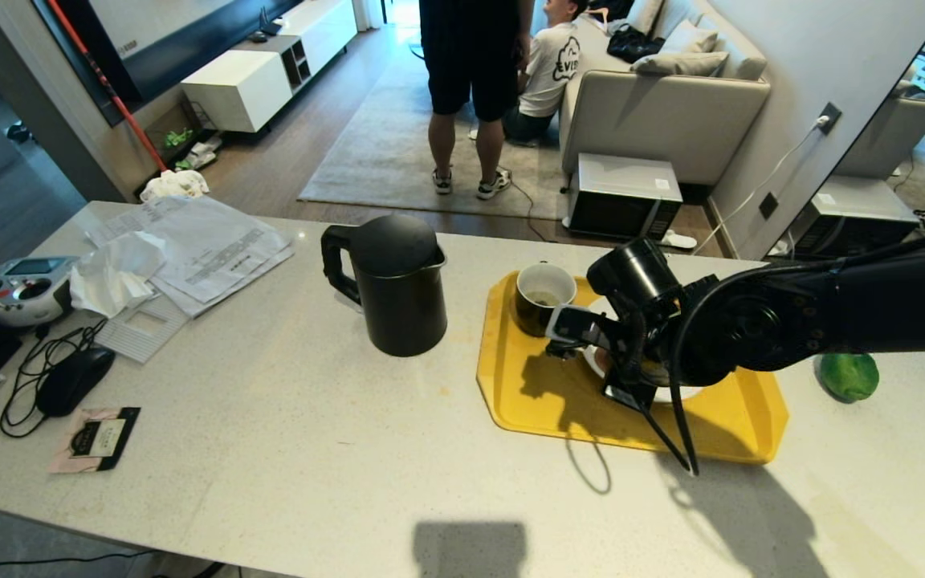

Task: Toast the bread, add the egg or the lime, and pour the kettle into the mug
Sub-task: Put the egg in the bowl

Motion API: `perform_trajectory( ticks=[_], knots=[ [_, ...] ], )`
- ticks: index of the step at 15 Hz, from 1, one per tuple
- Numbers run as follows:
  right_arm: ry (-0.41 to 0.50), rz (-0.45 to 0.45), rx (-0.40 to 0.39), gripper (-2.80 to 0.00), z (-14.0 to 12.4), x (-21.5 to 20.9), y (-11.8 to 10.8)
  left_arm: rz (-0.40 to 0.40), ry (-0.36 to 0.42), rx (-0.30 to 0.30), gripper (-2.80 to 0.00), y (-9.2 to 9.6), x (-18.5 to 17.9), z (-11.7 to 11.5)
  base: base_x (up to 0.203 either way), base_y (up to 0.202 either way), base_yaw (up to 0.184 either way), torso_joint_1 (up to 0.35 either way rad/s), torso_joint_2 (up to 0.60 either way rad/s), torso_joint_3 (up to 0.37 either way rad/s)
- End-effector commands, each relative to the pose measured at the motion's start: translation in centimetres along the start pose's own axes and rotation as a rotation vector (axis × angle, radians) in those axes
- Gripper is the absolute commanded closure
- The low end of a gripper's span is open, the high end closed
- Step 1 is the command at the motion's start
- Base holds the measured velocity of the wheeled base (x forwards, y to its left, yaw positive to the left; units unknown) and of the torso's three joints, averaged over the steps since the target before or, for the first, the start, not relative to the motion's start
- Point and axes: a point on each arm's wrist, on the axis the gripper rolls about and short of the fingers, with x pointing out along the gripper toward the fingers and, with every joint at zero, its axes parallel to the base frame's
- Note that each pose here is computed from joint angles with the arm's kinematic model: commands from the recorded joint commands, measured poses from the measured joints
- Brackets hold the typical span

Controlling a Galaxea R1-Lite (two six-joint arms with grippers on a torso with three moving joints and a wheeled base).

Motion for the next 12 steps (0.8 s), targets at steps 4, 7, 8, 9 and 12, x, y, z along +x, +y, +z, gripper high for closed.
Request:
perform_trajectory(
  ticks=[4, 7, 8, 9, 12],
  knots=[
    [0.033, 0.033, 0.018, 0.0, 0.4, 4.0, -0.2, 0.0, 0.001, 0.0, 0.0, 0.0, 0.0, 0.0, 0.0, 0.0, 0.0, 0.0, 0.0, 0.0],
    [0.037, 0.031, 0.036, 0.0, 0.2, 4.9, -0.9, 0.0, 0.0, 0.0, 0.0, 0.0, 0.0, 0.0, 0.0, 0.0, 0.0, 0.0, 0.0, 0.0],
    [0.04, 0.029, 0.041, 0.0, 0.2, 5.2, -1.0, 0.0, 0.001, 0.0, 0.0, 0.0, 0.0, 0.0, 0.0, 0.0, 0.0, 0.0, 0.0, 0.0],
    [0.04, 0.026, 0.044, 0.0, 0.2, 5.4, -1.2, 0.0, 0.001, 0.0, 0.0, 0.0, 0.0, 0.0, 0.0, 0.0, 0.0, 0.0, 0.0, 0.0],
    [0.052, 0.021, 0.054, 0.0, 0.0, 6.2, -1.6, 0.0, 0.0, 0.0, 0.0, 0.0, 0.0, 0.0, 0.0, 0.0, 0.0, 0.0, 0.0, 0.0]
  ],
)
